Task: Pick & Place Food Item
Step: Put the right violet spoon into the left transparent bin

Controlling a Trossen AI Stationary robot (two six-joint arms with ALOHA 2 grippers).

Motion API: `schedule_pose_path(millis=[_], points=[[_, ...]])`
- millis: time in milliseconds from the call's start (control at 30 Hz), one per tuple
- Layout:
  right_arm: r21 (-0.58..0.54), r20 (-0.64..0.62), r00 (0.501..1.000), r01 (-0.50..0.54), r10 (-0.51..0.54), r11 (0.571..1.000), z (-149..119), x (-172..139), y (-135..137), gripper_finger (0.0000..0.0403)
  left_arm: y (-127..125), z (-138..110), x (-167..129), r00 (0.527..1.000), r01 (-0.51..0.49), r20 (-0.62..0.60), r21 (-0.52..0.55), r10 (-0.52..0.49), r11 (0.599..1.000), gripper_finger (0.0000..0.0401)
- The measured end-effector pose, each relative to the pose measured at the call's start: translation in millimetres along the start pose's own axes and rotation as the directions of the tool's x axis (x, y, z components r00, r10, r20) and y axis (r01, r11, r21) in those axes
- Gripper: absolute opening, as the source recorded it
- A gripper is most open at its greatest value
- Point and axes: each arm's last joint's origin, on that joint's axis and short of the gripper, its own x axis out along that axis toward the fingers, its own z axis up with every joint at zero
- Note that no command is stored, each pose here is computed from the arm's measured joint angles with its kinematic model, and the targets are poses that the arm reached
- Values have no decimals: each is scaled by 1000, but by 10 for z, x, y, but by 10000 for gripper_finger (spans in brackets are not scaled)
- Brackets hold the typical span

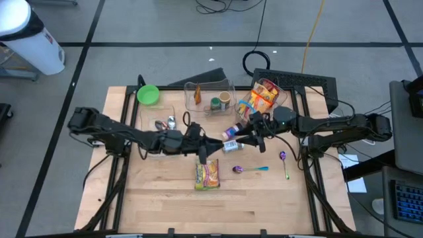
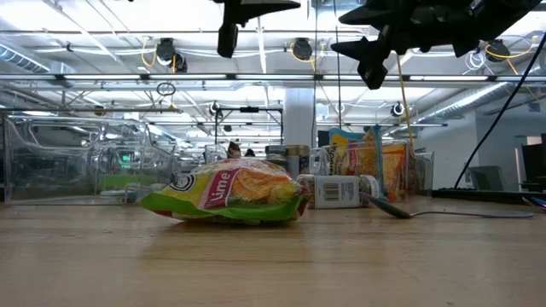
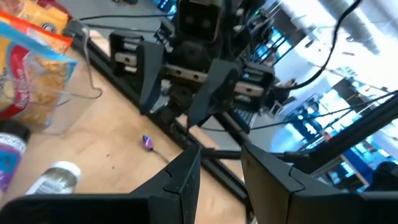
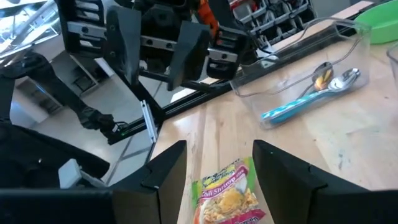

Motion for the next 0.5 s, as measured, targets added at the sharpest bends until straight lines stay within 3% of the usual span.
schedule_pose_path(millis=[367, 500], points=[[-2, 72, 996, -43, 43, 999, 76, -5, 40, 176, 59, -38, 100, 999, 19, 35, -29, -18, 999, 122], [-3, 42, 983, -178, 178, 984, 96, -13, 96, 176, 54, -32, 98, 999, 26, 33, 3, -26, 1000, 122]])
